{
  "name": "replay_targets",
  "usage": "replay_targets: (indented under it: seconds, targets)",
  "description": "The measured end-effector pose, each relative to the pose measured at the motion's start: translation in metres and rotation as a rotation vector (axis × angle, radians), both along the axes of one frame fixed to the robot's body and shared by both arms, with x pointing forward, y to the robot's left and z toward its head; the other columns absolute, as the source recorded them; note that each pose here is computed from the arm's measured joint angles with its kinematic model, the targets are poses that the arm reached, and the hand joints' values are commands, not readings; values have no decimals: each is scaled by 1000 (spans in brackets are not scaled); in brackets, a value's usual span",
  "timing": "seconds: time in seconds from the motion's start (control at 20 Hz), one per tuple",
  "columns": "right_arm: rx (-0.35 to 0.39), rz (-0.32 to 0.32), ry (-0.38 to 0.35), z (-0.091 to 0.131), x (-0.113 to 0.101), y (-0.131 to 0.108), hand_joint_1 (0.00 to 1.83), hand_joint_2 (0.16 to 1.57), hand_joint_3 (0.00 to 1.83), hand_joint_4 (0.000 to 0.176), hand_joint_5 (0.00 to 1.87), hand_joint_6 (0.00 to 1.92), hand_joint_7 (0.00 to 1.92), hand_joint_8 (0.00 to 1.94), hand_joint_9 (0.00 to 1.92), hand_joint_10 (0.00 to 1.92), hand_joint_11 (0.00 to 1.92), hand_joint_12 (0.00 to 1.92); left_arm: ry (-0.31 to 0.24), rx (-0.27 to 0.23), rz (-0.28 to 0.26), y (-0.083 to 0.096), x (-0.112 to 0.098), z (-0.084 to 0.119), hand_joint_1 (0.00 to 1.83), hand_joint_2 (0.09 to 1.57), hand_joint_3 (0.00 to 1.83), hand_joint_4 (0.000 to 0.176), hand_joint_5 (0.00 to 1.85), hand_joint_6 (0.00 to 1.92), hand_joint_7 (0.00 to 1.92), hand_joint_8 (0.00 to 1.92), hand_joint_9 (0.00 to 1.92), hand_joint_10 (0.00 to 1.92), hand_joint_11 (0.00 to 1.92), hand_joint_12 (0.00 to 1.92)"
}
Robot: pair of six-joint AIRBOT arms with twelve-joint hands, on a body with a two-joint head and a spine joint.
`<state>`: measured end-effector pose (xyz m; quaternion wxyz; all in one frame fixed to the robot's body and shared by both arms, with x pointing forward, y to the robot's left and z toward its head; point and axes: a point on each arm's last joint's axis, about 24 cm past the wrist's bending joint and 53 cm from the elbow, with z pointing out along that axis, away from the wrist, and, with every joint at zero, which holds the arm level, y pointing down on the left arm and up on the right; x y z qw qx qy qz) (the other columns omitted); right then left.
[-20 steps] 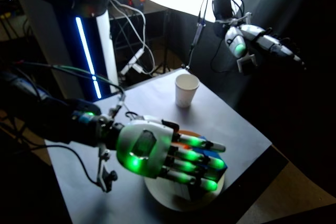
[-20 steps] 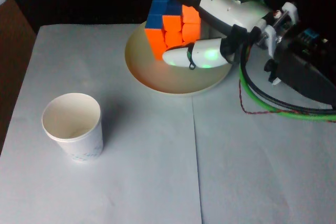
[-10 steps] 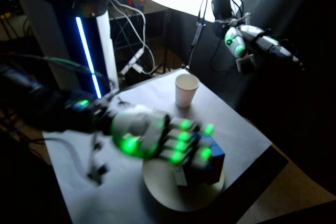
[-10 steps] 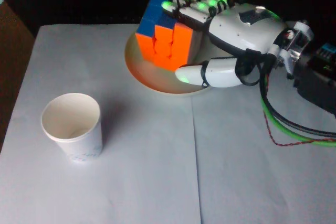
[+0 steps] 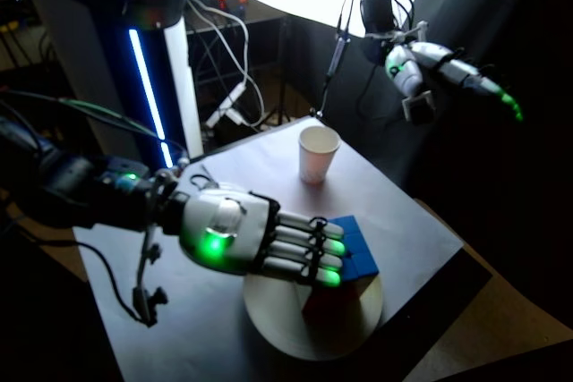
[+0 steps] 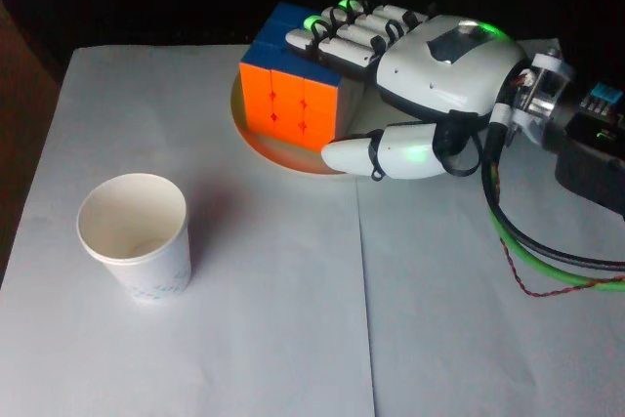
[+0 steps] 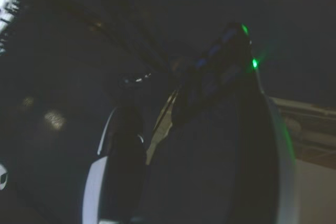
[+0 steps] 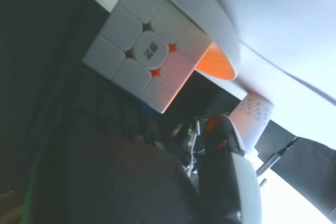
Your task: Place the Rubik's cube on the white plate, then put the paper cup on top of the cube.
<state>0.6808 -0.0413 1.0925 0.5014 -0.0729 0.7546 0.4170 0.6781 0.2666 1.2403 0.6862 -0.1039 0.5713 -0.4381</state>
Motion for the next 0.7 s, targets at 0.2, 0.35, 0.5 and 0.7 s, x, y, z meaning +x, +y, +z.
replay_targets:
  seconds: [0.2,0.35,0.5,0.7]
  targets:
    - [-11,7,-2,8,-10,-9,307,1220,1,49,0,0,0,0,0,0,0,0,4,0,4,2,0,-1,199,1553,0,38,0,0,0,0,0,0,0,0]
    - [1,13,-24,21,-20,-18,432,1217,0,89,0,0,0,0,0,0,0,0,10,5,4,2,0,-4,202,1550,0,44,0,0,0,0,0,0,0,0]
    - [64,9,-103,56,-25,-31,416,1199,0,104,0,0,0,0,0,0,0,0,12,3,4,2,-1,-5,183,1552,0,40,0,0,0,0,0,0,0,0]
    - [156,6,-201,101,-37,-46,486,1252,15,0,0,0,0,0,0,0,13,7,22,8,4,2,-1,-9,224,1556,0,31,0,0,0,0,0,0,0,0]
